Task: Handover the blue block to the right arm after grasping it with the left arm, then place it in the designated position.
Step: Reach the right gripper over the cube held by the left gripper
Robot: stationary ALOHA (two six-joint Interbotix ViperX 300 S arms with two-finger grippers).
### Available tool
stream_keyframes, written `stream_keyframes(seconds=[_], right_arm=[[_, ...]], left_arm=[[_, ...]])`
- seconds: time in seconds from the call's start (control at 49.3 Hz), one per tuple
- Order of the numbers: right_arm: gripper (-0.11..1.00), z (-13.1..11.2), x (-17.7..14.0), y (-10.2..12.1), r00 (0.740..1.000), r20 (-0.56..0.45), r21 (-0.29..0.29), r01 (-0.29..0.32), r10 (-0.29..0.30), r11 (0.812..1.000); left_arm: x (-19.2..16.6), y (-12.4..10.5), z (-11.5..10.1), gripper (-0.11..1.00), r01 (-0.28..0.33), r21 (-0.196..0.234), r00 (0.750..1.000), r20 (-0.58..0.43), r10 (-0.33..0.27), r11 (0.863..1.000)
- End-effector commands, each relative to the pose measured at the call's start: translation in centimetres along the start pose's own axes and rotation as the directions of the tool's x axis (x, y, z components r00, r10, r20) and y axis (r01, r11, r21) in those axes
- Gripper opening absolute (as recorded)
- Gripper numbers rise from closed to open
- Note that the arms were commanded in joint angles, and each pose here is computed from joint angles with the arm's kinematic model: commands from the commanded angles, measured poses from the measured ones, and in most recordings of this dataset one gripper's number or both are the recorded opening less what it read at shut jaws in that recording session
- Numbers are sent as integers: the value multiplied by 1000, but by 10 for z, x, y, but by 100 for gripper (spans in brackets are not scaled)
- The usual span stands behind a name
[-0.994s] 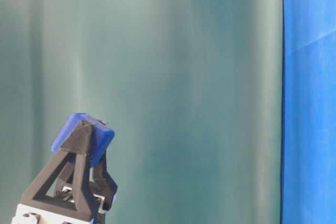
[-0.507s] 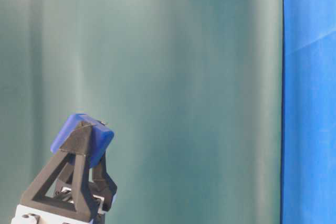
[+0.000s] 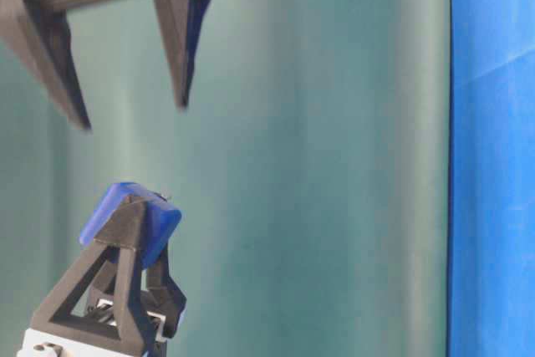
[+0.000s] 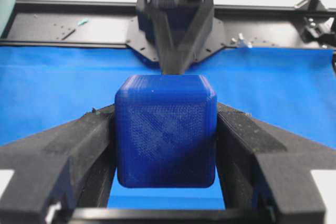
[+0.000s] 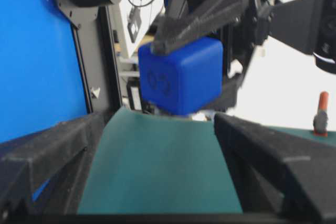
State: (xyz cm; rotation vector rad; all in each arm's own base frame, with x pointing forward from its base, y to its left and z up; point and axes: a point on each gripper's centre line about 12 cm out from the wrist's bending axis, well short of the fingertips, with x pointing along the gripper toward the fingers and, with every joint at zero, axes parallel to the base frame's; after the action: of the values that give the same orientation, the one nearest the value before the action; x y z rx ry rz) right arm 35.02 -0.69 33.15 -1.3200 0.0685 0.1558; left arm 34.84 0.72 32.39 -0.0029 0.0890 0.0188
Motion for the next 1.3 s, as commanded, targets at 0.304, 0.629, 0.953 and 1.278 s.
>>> stream_keyframes(seconds=[0.304, 0.629, 0.953, 1.278], right_arm=[[96, 4, 52, -25, 998, 50, -3, 45, -45, 999], [96, 3, 61, -28, 998, 48, -3, 46, -46, 999], [93, 1, 62, -27, 999, 34, -5, 39, -39, 999], [57, -2, 61, -27, 1000, 2, -2, 26, -26, 1000]], left_arm=[[-11, -1, 21, 46, 2, -3, 998, 66, -1, 1000], [-11, -1, 21, 46, 2, -1, 998, 66, -2, 1000], [-11, -1, 20, 46, 4, -4, 998, 63, -3, 1000], [-11, -3, 20, 46, 10, -4, 998, 61, -9, 1000]])
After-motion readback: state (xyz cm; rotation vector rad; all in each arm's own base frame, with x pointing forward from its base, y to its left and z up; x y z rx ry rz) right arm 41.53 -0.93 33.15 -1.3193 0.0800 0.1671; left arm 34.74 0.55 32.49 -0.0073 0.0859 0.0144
